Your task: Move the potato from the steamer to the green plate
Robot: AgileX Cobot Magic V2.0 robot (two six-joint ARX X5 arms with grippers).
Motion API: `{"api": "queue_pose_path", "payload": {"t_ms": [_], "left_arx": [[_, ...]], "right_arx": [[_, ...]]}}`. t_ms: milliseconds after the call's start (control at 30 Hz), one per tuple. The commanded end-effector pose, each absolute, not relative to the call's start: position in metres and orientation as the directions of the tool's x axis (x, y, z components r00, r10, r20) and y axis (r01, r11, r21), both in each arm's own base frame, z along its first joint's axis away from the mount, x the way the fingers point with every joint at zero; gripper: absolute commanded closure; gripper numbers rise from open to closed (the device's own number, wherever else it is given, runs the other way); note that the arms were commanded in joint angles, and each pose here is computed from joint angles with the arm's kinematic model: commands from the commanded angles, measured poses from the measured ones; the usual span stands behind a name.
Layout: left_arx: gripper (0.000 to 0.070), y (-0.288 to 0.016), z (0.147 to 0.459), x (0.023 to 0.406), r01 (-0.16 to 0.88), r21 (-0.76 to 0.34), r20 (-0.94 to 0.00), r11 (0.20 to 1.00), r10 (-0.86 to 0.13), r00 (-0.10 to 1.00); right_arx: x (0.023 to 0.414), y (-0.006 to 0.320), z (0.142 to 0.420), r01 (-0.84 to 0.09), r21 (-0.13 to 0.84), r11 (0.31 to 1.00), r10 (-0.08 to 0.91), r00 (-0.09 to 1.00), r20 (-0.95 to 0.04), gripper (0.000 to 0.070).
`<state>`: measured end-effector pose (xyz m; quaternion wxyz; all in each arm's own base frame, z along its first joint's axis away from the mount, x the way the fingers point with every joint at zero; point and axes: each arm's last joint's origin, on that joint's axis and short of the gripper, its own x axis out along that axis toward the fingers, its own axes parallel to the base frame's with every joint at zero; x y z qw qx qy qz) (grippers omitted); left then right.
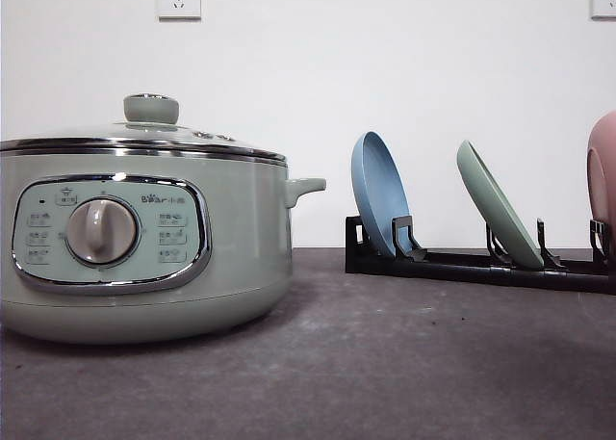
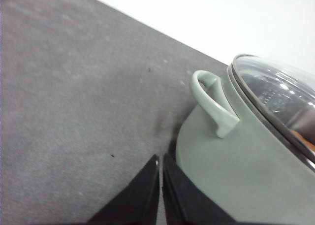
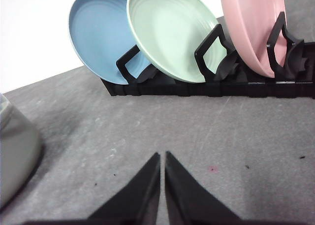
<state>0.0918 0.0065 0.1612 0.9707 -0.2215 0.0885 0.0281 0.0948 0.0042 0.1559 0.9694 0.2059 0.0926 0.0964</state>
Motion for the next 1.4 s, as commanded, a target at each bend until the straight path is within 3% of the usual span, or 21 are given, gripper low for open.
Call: {"api": "queue_pose_path", "payload": {"t_ms": [0, 267, 433, 600, 767, 1033, 1367], "left_arx": [[0.0698, 0.006, 0.176, 0.089, -0.071, -0.451, -0.132, 0.890, 0.012, 0.991], [0.0698, 0.005, 0.223, 0.078, -0.015, -0.442, -0.013, 0.897, 0.011, 1.000], [0.0698, 0.004, 0.253, 0.075, 0.032, -0.415, 0.014, 0.909, -0.029, 0.999], [0.0698, 0.002, 0.282, 0.077, 0.085, -0.368, -0.009, 0.926, -0.096, 0.995], [0.0699, 0.000, 0.307, 0.085, 0.173, -0.299, -0.076, 0.938, -0.204, 0.976], [0.0698, -0.004, 0.341, 0.102, 0.325, -0.258, -0.229, 0.910, -0.384, 0.895], [0.0699, -0.014, 0.370, 0.103, 0.449, -0.219, -0.357, 0.866, -0.500, 0.789]], "right_arx": [[0.093, 0.004, 0.169, -0.164, 0.436, 0.885, 0.224, 0.970, -0.091, 0.0697], [0.080, 0.004, 0.217, -0.200, 0.404, 0.893, 0.198, 0.979, 0.046, 0.0697], [0.069, 0.004, 0.251, -0.229, 0.357, 0.906, 0.196, 0.972, 0.128, 0.0697], [0.065, 0.004, 0.282, -0.233, 0.302, 0.924, 0.199, 0.970, 0.139, 0.0697], [0.069, 0.005, 0.308, -0.239, 0.248, 0.939, 0.228, 0.971, 0.071, 0.0697], [0.091, 0.008, 0.342, -0.307, 0.199, 0.931, 0.338, 0.930, -0.143, 0.0697], [0.111, 0.013, 0.369, -0.412, 0.207, 0.887, 0.461, 0.799, -0.386, 0.0697]]}}
